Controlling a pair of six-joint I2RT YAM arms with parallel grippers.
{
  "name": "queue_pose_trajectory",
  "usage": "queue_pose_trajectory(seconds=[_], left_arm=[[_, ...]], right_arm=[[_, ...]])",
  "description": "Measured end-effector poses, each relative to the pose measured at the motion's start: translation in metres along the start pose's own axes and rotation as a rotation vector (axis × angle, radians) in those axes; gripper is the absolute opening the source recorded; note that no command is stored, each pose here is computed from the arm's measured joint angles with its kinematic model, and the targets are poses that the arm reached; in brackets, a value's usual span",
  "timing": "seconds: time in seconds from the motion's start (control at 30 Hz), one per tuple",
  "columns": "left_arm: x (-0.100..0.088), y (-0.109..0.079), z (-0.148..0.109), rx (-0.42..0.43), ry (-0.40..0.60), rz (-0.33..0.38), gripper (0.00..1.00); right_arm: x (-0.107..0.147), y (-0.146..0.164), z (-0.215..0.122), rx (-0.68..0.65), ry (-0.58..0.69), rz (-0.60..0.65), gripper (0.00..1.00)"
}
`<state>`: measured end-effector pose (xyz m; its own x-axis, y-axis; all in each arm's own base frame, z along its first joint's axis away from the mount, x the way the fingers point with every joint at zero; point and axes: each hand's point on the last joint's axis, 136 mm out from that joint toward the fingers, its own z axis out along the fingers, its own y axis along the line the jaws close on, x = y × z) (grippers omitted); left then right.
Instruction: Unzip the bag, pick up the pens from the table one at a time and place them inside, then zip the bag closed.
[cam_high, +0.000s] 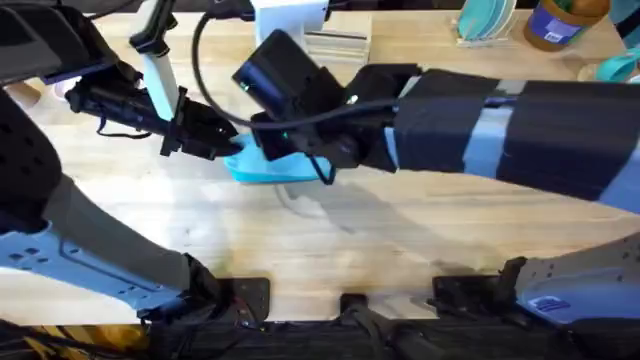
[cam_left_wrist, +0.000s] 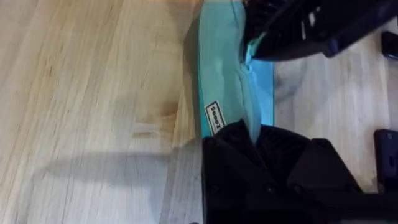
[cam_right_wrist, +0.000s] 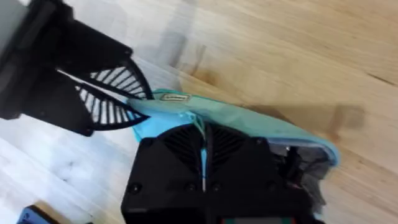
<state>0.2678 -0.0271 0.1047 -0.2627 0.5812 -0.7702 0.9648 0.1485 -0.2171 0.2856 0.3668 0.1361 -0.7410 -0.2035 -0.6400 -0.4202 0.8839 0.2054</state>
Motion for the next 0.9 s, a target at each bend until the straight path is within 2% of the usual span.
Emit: queue_pose_trajectory(seconds=[0.27, 0.7, 0.9], left_arm=[[-0.004, 0.002, 0.0, -0.007, -0.019, 0.003, 0.042], [-0.004, 0.001, 0.002, -0.004, -0.019, 0.006, 0.042], [-0.011, 0.001, 0.005, 0.0, -0.041, 0.013, 0.042]], right_arm=[[-0.003, -0.046, -0.014, 0.111, 0.04, 0.014, 0.031], [-0.002, -0.136, -0.027, 0.3, 0.123, 0.121, 0.032], [0.003, -0.159, -0.029, 0.306, 0.173, 0.185, 0.033]])
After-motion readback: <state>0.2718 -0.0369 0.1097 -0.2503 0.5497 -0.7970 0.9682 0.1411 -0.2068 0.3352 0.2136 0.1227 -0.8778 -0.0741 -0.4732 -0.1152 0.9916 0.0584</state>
